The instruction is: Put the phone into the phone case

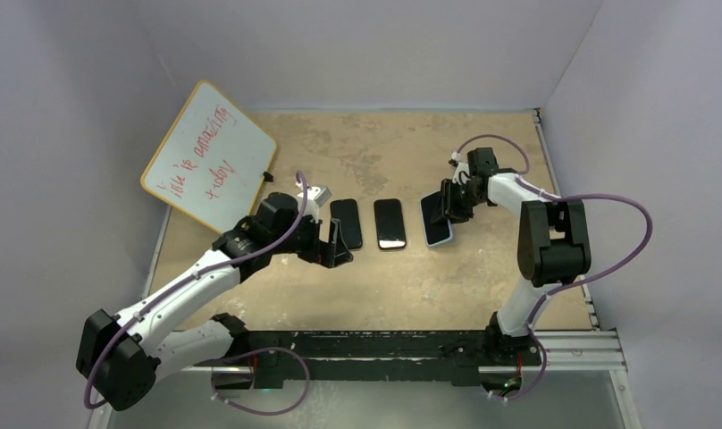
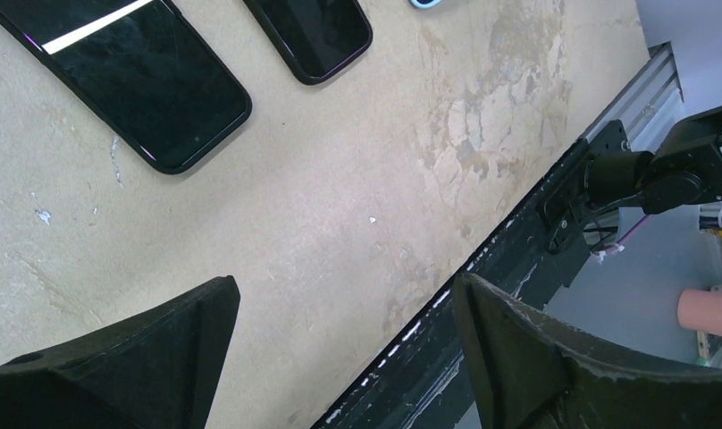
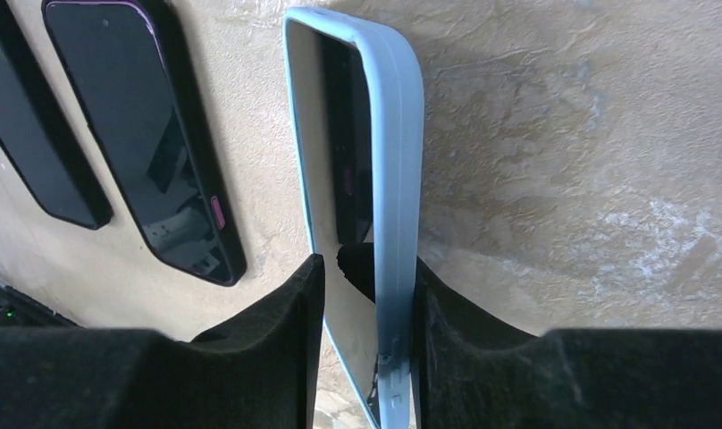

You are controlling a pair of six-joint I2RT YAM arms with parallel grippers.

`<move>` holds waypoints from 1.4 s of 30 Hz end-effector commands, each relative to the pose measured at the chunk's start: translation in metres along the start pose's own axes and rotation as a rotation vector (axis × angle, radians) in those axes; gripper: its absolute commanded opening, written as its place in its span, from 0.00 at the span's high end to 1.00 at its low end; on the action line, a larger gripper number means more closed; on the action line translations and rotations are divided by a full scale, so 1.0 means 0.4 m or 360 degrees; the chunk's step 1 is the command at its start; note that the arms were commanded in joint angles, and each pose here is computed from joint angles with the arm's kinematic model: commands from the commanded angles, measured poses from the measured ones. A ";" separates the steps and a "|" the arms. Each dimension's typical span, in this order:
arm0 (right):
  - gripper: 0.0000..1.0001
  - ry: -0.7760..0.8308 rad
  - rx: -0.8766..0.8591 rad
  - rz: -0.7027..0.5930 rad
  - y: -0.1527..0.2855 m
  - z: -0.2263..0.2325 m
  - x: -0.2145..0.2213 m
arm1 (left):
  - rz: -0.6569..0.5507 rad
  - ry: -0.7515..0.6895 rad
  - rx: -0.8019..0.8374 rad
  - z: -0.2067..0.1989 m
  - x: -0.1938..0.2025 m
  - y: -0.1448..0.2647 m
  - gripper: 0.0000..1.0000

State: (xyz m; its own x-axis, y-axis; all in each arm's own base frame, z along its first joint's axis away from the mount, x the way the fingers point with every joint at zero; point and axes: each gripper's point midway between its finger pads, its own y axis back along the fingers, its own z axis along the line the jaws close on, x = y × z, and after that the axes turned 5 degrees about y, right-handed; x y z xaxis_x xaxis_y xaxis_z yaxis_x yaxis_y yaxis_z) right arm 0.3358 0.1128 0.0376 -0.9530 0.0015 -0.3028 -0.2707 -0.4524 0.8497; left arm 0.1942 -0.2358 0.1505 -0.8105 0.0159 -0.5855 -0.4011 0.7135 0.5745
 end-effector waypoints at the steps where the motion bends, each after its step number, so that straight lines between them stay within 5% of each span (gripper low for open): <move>1: 0.58 -0.0034 0.0074 -0.0048 0.005 -0.007 -0.019 | -0.0116 -0.0052 0.0044 -0.038 -0.071 0.004 0.06; 10: 0.29 -0.0094 0.0270 -0.0134 0.079 -0.022 -0.047 | -0.0153 -0.0016 -0.0016 -0.025 -0.073 0.020 0.05; 14: 0.02 -0.0103 0.0320 -0.0208 0.139 -0.011 -0.048 | -0.0188 -0.0033 0.0018 -0.043 -0.091 0.030 0.05; 42: 0.01 0.0130 -0.0314 -0.1299 0.656 0.329 0.081 | -0.0632 0.0075 -0.0023 -0.150 -0.298 0.202 0.03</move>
State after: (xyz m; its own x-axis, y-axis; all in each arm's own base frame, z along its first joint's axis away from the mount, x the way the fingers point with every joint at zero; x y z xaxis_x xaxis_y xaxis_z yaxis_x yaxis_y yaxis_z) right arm 0.2274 0.1068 0.2902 -0.5066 0.2837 -0.8142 -0.8158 -0.4633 0.3462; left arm 0.2314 -0.2307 0.2715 -0.6646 -0.2051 -0.7185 -0.6305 0.6699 0.3921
